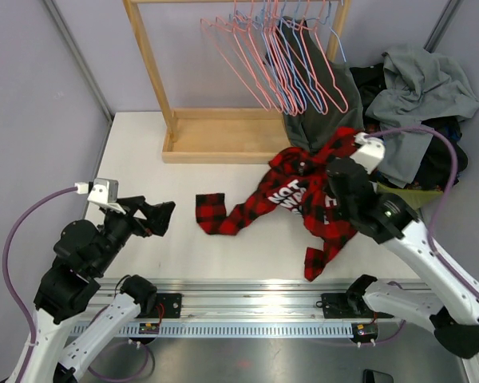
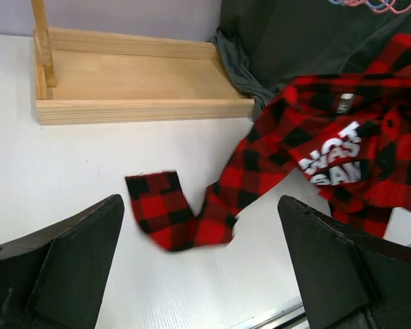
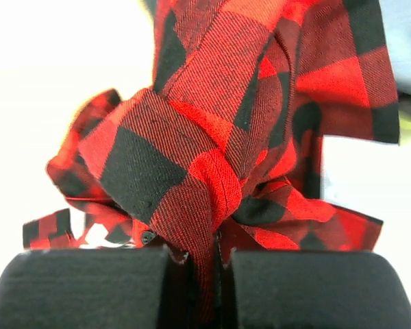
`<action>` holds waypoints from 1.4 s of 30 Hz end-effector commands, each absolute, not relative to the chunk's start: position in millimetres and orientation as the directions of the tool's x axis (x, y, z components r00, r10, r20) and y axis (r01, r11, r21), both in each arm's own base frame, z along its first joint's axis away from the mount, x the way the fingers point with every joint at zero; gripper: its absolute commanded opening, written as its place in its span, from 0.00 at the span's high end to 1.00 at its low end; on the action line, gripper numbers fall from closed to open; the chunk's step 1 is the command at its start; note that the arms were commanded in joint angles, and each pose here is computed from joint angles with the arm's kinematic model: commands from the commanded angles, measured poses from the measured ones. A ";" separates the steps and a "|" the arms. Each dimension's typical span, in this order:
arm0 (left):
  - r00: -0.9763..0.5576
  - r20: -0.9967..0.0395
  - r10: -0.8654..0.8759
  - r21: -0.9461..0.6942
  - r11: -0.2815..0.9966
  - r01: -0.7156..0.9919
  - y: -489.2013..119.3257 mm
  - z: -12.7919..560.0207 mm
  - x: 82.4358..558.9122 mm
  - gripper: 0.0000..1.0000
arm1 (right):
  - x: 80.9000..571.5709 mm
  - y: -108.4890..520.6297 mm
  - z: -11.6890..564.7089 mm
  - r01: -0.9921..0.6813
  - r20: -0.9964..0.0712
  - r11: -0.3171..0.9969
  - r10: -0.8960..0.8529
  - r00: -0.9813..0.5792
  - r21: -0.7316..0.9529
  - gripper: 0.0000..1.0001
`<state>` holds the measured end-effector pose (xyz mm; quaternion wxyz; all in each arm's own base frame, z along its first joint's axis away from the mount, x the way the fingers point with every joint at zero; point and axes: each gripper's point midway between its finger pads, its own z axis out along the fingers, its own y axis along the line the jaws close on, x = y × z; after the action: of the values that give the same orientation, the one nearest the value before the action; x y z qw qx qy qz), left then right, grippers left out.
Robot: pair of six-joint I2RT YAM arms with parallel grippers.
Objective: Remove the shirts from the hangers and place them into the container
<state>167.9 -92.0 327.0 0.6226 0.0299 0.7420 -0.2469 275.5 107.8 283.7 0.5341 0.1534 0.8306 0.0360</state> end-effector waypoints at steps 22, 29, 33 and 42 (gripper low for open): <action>-0.318 -0.917 -0.239 -0.395 0.652 0.647 -165.5 350.1 158.7 0.01 | 251.6 -24.9 494.6 0.475 -0.916 0.795 0.247 0.317 0.379 1.00; -0.307 -0.921 -0.240 -0.388 0.645 0.659 -162.1 354.4 150.2 0.01 | 327.7 -47.6 512.7 0.490 -0.930 0.796 0.251 0.270 0.357 1.00; -0.286 -0.928 -0.238 -0.371 0.657 0.657 -157.4 356.7 148.3 0.01 | 357.6 -83.1 545.2 0.504 -0.907 0.765 0.255 0.335 0.401 1.00; -0.269 -0.937 -0.224 -0.348 0.671 0.655 -155.0 366.6 150.1 0.01 | 409.1 -132.9 646.2 0.401 -0.833 0.795 0.220 0.508 0.455 1.00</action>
<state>153.4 -156.1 340.8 0.5598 0.1421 0.7274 -0.3705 416.7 -146.2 583.0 0.7465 0.3544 0.5509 -0.1165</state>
